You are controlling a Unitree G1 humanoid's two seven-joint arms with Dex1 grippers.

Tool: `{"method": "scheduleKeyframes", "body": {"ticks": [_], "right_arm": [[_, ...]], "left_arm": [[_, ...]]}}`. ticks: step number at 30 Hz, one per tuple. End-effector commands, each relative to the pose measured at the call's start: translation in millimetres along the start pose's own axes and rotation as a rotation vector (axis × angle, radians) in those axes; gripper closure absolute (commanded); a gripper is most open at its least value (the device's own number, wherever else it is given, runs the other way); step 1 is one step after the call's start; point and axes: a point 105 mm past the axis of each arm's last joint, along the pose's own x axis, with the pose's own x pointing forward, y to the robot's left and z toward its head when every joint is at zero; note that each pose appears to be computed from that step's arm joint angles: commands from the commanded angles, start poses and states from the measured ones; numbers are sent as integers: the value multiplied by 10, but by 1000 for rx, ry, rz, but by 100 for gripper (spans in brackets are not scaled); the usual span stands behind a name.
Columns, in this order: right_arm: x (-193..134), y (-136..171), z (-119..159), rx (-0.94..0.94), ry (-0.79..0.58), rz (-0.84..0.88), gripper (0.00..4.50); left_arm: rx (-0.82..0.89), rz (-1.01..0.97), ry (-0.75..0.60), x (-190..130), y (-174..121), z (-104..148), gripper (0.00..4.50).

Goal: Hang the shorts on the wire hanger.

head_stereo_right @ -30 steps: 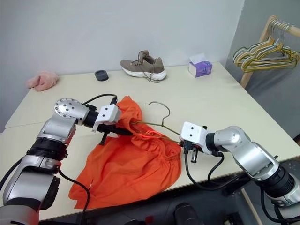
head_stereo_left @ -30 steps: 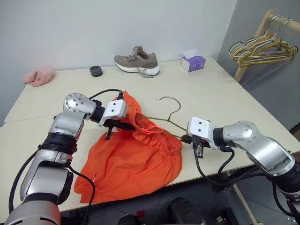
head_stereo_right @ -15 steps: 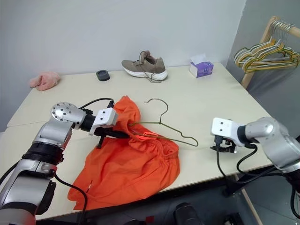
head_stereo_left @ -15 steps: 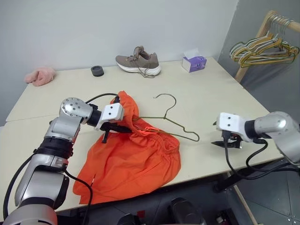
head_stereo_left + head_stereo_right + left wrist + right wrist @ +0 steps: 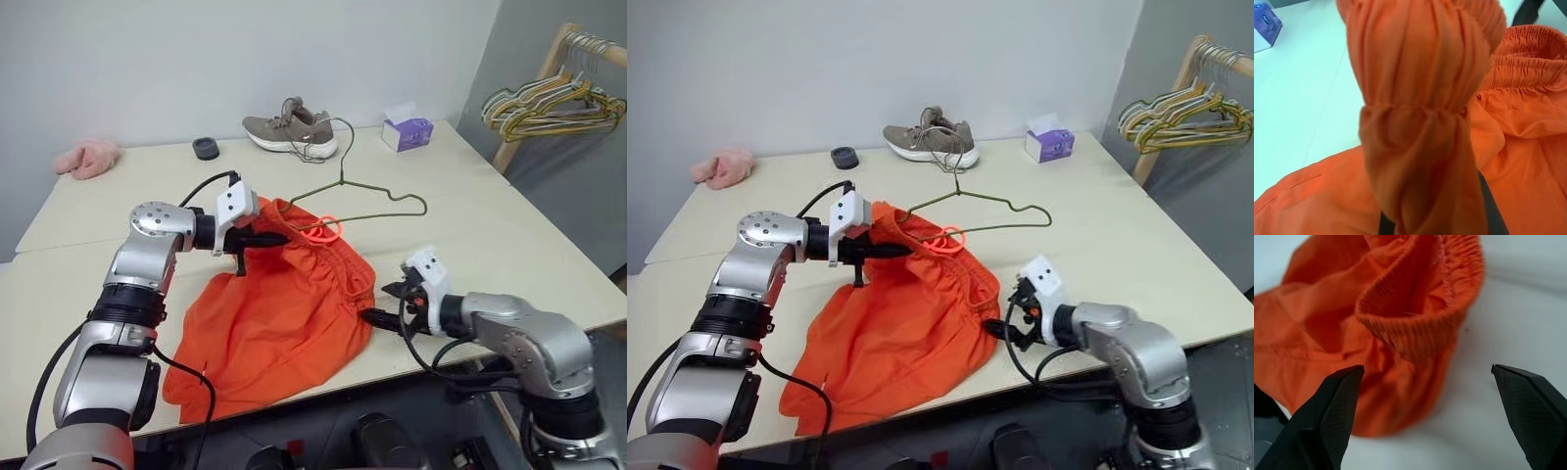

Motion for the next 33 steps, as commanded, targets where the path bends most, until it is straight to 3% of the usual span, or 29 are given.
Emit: {"method": "scheduleKeyframes", "body": {"ticks": [1, 5, 10, 18, 25, 33], "right_arm": [[65, 25, 114, 26, -35, -12, 4], [209, 58, 63, 57, -24, -9, 4], [211, 20, 0, 12, -16, -44, 170], [44, -361, 216, 66, -162, -171, 448], [-249, -559, 294, 318, -209, -108, 448], [-402, -632, 183, 373, -154, -118, 448]], "left_arm": [[49, 34, -50, -77, 73, 200, 450], [45, 38, -50, -88, 67, 197, 450], [28, 57, -55, -120, 70, 186, 450], [-110, 24, -102, -275, -72, 208, 450], [-173, -56, -56, -537, -246, 188, 450], [-155, -125, 2, -676, -328, 197, 450]]}}
